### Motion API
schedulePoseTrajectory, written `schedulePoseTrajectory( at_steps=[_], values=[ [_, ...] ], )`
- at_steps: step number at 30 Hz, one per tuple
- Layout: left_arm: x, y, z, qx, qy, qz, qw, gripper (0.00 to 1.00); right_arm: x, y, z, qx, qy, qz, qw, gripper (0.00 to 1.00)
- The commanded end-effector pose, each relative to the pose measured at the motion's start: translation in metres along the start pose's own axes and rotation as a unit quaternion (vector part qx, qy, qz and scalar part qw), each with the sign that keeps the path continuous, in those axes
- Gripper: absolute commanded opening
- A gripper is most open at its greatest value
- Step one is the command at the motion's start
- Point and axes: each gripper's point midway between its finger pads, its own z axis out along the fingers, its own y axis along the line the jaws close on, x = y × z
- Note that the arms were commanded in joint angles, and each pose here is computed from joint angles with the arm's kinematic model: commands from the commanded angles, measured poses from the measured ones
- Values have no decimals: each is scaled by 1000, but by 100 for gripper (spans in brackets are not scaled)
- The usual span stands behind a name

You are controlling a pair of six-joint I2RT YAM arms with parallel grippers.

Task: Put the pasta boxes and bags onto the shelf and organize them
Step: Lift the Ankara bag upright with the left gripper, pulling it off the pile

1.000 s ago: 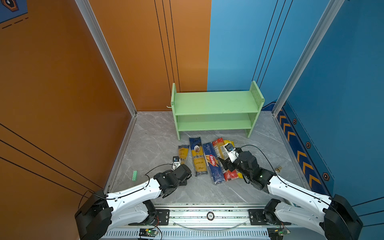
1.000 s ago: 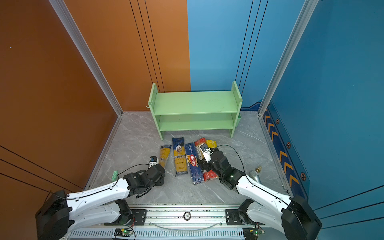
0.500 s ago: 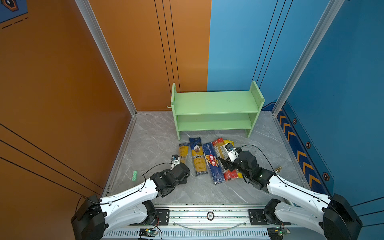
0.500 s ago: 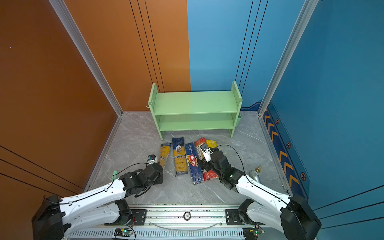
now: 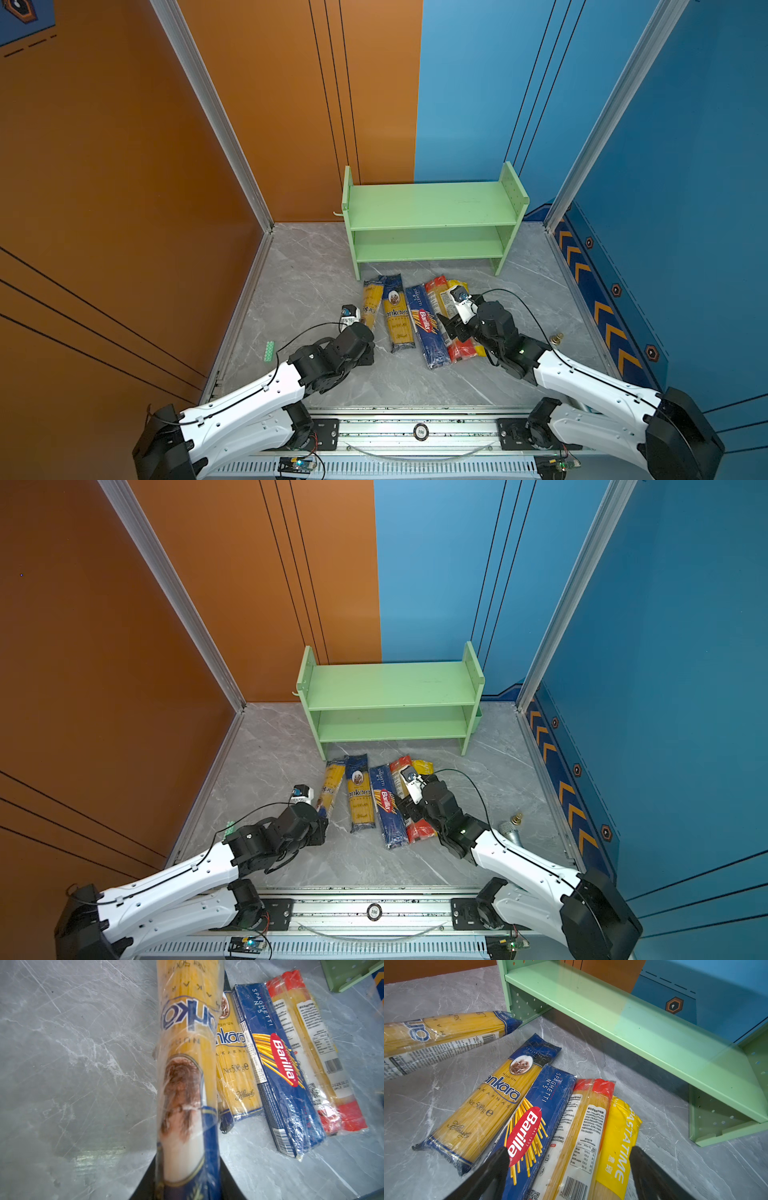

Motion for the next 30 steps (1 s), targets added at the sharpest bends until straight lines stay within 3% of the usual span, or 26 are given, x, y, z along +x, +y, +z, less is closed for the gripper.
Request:
schedulePoseTrajectory(
  at_steps=[1, 30],
  values=[
    [-49, -30, -26, 60, -75, -23, 995, 0, -7, -1, 1, 0, -10, 10, 1000, 88],
    [-95, -80, -91, 177, -120, -2, 977, 0, -6, 0, 5, -1, -3, 11, 1000, 88]
  ],
)
